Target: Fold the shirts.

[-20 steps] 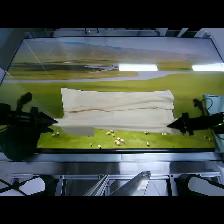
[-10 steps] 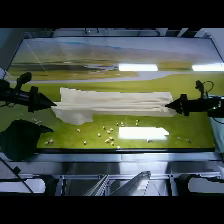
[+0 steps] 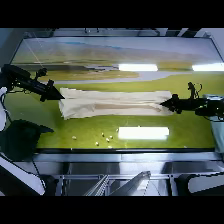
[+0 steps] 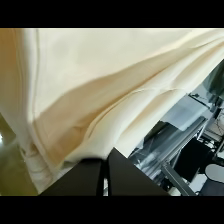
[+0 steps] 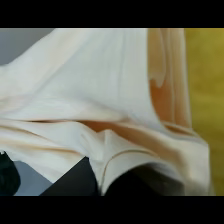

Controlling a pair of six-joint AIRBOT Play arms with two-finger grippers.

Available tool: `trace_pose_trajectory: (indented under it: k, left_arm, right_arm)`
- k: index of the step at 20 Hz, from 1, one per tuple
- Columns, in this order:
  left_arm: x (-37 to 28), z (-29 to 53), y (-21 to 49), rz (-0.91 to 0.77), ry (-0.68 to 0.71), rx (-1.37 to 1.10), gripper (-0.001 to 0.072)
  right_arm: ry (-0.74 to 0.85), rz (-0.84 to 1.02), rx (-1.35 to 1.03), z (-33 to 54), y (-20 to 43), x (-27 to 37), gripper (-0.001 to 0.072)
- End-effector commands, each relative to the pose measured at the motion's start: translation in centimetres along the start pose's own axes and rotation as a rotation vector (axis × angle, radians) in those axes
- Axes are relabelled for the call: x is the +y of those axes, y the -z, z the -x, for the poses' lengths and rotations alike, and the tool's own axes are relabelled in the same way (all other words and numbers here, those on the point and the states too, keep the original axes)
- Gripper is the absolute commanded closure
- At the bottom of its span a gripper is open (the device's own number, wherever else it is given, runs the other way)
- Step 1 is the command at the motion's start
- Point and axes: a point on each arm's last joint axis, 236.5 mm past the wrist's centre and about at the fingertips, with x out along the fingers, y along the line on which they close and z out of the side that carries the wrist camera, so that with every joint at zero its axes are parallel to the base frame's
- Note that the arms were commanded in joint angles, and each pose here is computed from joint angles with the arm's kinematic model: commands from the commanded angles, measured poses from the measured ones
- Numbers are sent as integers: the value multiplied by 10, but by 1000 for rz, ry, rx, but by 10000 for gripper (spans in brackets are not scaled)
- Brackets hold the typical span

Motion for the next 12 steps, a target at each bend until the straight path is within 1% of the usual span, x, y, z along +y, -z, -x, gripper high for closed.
trace_pose_trajectory:
  k: [1,2,5,6,7,8,9,10,12]
  left_arm:
    - [9,-5,-18,1,-22,-6,692]
    - [9,-6,-18,0,-23,-6,692]
    - [7,-6,-18,-1,-16,-4,690]
    - [1,-6,-15,-4,10,7,653]
    - [-10,-5,-12,-9,55,17,370]
    - [-20,-5,-12,-16,95,19,129]
    - [-27,-3,-11,-17,126,18,-13]
    - [-31,-1,-9,-14,144,26,-13]
    - [-41,6,6,-31,153,71,-13]
  right_arm:
    - [8,28,-28,1,-13,0,546]
    - [7,29,-27,1,-13,1,529]
    - [-13,29,-7,1,-8,5,529]
    - [-25,31,4,2,-5,9,528]
    - [-37,34,13,4,-3,12,527]
    - [-47,36,16,7,-3,16,520]
    - [-53,30,13,11,-3,19,396]
    - [-67,23,14,17,-4,23,345]
    - [-100,30,28,34,-7,35,344]
